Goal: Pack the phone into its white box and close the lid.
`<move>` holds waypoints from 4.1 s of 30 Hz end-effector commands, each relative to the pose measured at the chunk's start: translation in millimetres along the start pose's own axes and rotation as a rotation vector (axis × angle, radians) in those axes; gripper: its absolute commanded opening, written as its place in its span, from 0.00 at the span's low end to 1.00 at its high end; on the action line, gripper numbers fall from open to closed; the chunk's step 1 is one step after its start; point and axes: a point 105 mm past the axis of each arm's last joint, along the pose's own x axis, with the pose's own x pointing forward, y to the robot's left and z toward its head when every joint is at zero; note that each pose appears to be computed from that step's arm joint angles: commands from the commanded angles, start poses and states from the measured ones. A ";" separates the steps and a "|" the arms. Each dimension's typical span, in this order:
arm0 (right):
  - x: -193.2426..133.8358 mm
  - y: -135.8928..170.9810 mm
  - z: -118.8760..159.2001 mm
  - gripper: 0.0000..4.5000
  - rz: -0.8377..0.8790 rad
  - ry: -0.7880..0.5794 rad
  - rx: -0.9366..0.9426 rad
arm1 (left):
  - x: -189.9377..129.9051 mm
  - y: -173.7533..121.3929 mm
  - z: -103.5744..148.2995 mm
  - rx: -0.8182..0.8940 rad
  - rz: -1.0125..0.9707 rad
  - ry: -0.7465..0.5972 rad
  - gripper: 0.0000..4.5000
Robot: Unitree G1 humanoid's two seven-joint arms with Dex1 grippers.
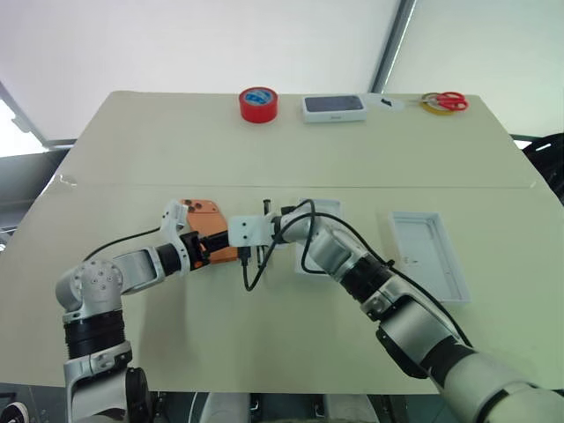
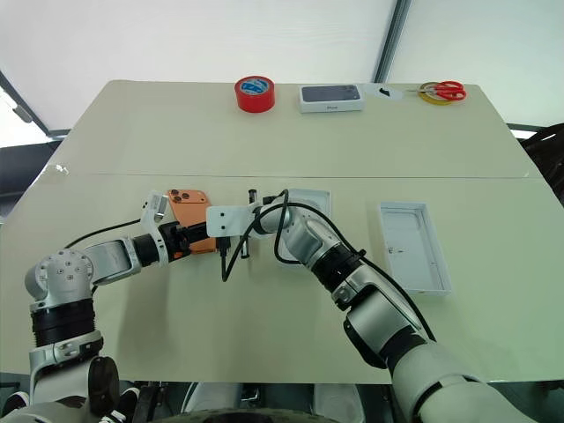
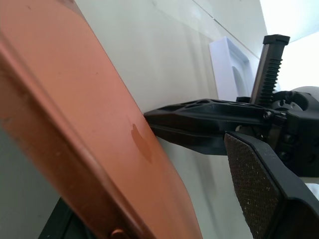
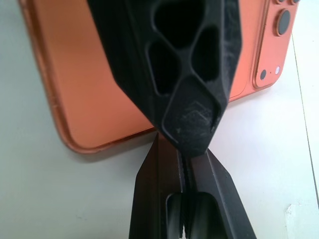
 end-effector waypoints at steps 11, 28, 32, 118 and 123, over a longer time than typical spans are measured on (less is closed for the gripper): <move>2.6 5.4 3.3 0.00 0.018 -0.005 -0.011 | -4.7 1.9 1.5 -0.106 -0.063 -0.062 0.20; -2.6 -3.7 6.1 0.00 -0.023 -0.017 -0.015 | -5.2 10.7 -6.0 -0.150 -0.050 -0.061 0.01; -15.1 -20.6 25.3 0.00 -0.081 -0.130 0.063 | -7.5 4.2 1.0 -0.179 -0.104 -0.102 0.01; -189.9 25.1 -93.4 0.83 -0.112 -0.028 0.372 | 66.9 -65.8 -42.4 -0.023 -0.401 0.171 0.00; -189.0 25.0 -101.0 0.85 -0.118 -0.007 0.359 | 71.2 -72.4 -43.5 -0.030 -0.422 0.217 0.40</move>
